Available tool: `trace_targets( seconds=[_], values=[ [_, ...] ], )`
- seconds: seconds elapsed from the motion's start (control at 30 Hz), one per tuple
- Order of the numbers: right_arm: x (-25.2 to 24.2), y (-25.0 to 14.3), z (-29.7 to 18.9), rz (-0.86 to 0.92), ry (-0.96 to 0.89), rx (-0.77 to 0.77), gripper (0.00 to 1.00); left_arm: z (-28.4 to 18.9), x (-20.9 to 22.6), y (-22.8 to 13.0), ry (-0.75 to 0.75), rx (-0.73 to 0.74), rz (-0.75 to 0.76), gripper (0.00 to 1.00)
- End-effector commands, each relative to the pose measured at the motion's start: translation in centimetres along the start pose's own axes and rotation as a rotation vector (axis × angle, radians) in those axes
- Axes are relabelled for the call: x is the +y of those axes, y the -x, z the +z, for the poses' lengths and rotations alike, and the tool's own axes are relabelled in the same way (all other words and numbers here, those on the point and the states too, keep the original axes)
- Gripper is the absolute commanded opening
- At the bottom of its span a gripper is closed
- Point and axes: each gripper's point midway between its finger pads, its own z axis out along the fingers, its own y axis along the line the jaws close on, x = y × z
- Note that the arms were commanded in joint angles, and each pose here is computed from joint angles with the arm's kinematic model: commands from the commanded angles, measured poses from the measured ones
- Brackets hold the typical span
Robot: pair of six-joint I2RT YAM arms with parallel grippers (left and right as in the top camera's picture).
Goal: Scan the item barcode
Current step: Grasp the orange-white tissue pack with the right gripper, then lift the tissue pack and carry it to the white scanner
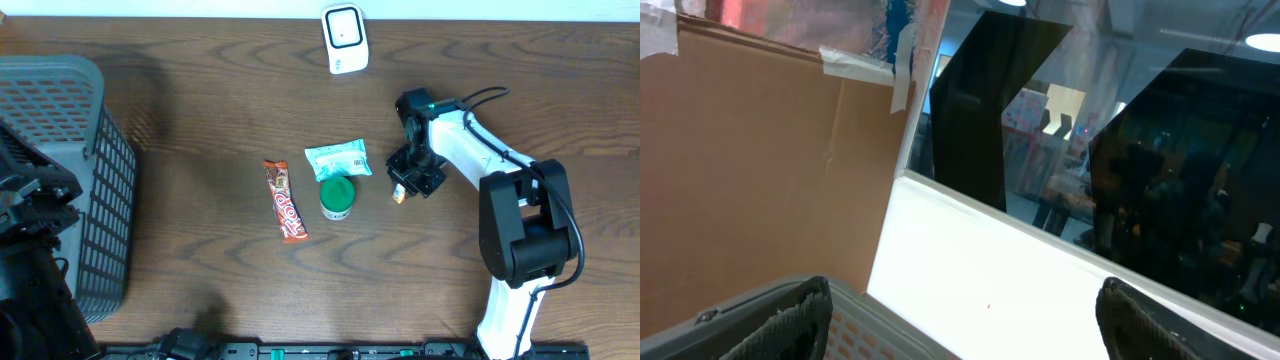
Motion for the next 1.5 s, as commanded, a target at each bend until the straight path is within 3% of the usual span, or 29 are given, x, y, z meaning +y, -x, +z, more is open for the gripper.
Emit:
trace_targets(
  seconds=[0.0,0.1,0.4,0.53,0.67,0.93,1.07,1.23,1.47],
  values=[
    [1.9,-0.9,-2.0,-0.193,0.062,0.049,0.02,0.1,0.0,-0.2,0.005,0.002,-0.011,0.85],
    [2.5,-1.7,-4.4,-0.311,0.080,0.083,0.03,0.1,0.0,-0.2,0.005,0.002,-0.012,0.85],
    [0.2,-4.9,-13.3,-0.446,0.012,0.193,0.01,0.1,0.0,-0.2,0.005,0.002,-0.012,0.85],
    [2.8,-9.0,-16.7,-0.682,0.278,0.342,0.05,0.1,0.0,-0.2,0.005,0.002,-0.030,0.85],
    [4.3,-12.0,-19.4,-0.767,0.486,0.450,0.09,0.1,0.0,-0.2,0.005,0.002,-0.031,0.85],
    [4.4,-12.7,-19.3,-0.789,0.482,0.455,0.09,0.1,0.0,-0.1,0.005,-0.001,-0.034,0.85],
    [4.2,-12.8,-18.7,-0.831,0.444,0.425,0.09,0.1,0.0,-0.1,0.005,-0.001,-0.034,0.85],
    [4.2,-10.5,-16.9,-0.898,0.312,0.253,0.04,0.1,0.0,-0.1,0.005,-0.001,-0.034,0.85],
    [8.6,-9.0,-18.4,-0.989,0.430,0.051,0.05,0.2,-0.1,-0.4,0.005,0.005,-0.028,0.85]
  ],
)
